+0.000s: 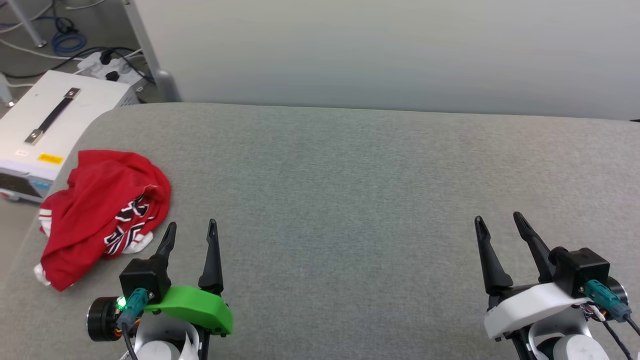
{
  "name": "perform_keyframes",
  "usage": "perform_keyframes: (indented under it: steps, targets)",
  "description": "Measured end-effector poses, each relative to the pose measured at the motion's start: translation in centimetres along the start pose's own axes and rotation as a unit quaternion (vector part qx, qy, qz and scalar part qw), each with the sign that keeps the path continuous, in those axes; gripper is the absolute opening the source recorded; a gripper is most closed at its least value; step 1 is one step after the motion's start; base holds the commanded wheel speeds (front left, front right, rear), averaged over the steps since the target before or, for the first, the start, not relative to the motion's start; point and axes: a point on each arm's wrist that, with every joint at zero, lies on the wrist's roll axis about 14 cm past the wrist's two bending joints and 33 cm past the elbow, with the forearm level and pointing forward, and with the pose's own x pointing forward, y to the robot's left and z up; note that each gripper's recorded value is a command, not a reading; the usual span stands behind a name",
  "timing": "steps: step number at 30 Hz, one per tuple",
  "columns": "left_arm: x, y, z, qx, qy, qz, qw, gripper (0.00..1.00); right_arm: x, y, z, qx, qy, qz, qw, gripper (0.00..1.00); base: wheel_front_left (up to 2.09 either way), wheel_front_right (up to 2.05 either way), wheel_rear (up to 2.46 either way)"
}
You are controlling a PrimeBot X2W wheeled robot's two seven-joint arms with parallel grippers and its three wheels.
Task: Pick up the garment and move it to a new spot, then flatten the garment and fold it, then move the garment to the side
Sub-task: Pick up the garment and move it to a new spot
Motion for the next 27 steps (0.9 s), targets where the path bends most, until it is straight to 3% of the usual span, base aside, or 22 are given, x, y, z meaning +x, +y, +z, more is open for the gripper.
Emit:
perform_keyframes:
  steps: [13,27]
  targets:
    - [-3.0,6.1,0.9,-0.002,-0.019,0.093,0.995,1.00,2.9,6.6,-0.3,-0.003,0.003,0.107,0.994,1.00,0.00,0.00,0.00]
    - [-7.7,11.9,1.4,-0.001,-0.031,0.190,0.981,1.00,4.5,14.7,-0.4,-0.010,-0.002,0.239,0.971,1.00,0.00,0.00,0.00]
